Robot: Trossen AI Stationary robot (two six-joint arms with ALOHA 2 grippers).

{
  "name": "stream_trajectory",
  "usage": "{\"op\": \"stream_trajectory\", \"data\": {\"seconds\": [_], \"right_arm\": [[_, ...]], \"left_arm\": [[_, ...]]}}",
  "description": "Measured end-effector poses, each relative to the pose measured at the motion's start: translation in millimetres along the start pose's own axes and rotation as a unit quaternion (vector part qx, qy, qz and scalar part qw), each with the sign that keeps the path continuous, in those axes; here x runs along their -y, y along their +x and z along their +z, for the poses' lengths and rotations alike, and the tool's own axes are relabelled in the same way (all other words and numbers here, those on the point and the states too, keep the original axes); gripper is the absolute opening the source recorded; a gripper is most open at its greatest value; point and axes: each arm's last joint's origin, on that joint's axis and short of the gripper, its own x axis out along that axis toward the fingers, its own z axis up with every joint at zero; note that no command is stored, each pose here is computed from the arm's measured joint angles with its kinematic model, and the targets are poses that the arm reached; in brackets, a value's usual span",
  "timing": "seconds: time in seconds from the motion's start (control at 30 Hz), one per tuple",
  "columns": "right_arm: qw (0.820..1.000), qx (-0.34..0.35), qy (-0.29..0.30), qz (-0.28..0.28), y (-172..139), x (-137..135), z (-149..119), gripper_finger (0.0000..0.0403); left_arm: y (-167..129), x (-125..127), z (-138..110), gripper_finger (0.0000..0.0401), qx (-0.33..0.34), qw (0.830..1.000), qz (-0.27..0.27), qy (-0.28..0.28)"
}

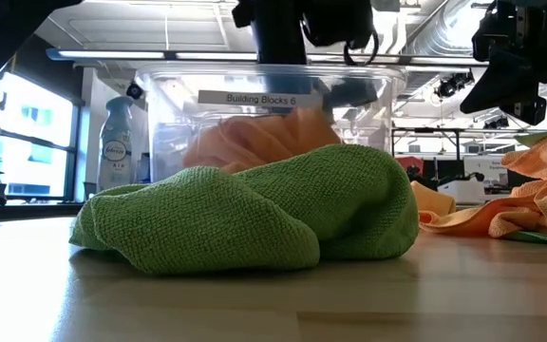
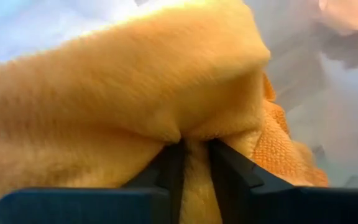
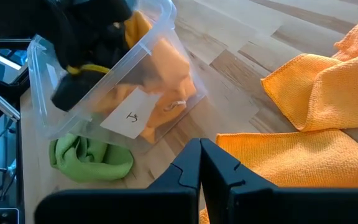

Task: Sort microfiber towel by color & place in baskets
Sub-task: Put the top left orange towel into the top transparent bin, then put the orange towel into the top transparent bin

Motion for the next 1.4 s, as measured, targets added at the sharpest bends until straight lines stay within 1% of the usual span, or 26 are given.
{"op": "stream_trajectory", "data": {"seconds": [0.13, 0.27, 0.47, 0.57, 0.67, 0.73, 0.83, 0.93, 1.03, 1.1, 1.17, 1.23, 1.33, 1.4], "right_arm": [[1.0, -0.002, 0.0, 0.002, 0, 0, 0, 0.0], [1.0, -0.006, 0.001, 0.005, 0, 0, 0, 0.0], [1.0, -0.006, 0.0, 0.006, 0, 0, 0, 0.0], [1.0, -0.006, 0.002, 0.006, 0, 0, 0, 0.0], [1.0, -0.006, 0.001, 0.006, 0, 0, 0, 0.0], [1.0, -0.005, 0.001, 0.006, 0, 0, 0, 0.0], [1.0, 0.01, 0.015, 0.0, 0, -1, 1, 0.0], [0.999, 0.043, 0.033, 0.0, 0, -3, 5, 0.0], [0.997, 0.071, 0.036, 0.008, 1, -7, 9, 0.0], [0.996, 0.084, 0.038, 0.0, 2, -10, 12, 0.0], [0.995, 0.09, 0.045, -0.015, 4, -14, 16, 0.0], [0.995, 0.087, 0.041, -0.03, 8, -21, 19, 0.0], [0.995, 0.074, 0.041, -0.051, 14, -34, 28, 0.0], [0.993, 0.058, 0.048, -0.087, 18, -40, 33, 0.0]], "left_arm": [[-21, -2, 2, 0.0083, 0.009, 1.0, -0.015, 0.005], [-52, -7, 4, 0.0091, 0.026, 0.999, -0.04, 0.024], [-102, -17, 7, 0.0092, 0.061, 0.993, -0.083, 0.054], [-125, -24, 7, 0.0092, 0.078, 0.989, -0.099, 0.079], [-144, -32, 8, 0.0092, 0.104, 0.985, -0.103, 0.095], [-153, -36, 8, 0.0092, 0.127, 0.979, -0.096, 0.127], [-160, -38, 7, 0.0092, 0.141, 0.965, -0.089, 0.201], [-159, -40, 3, 0.0087, 0.132, 0.951, -0.073, 0.271], [-150, -42, -3, 0.0077, 0.116, 0.941, -0.057, 0.313], [-142, -47, -8, 0.0068, 0.107, 0.936, -0.048, 0.331], [-138, -53, -13, 0.0057, 0.112, 0.932, -0.052, 0.342], [-137, -65, -20, 0.0047, 0.118, 0.929, -0.056, 0.346], [-142, -86, -29, 0.003, 0.143, 0.927, -0.075, 0.338], [-148, -104, -35, 0.0019, 0.163, 0.926, -0.09, 0.329]]}}
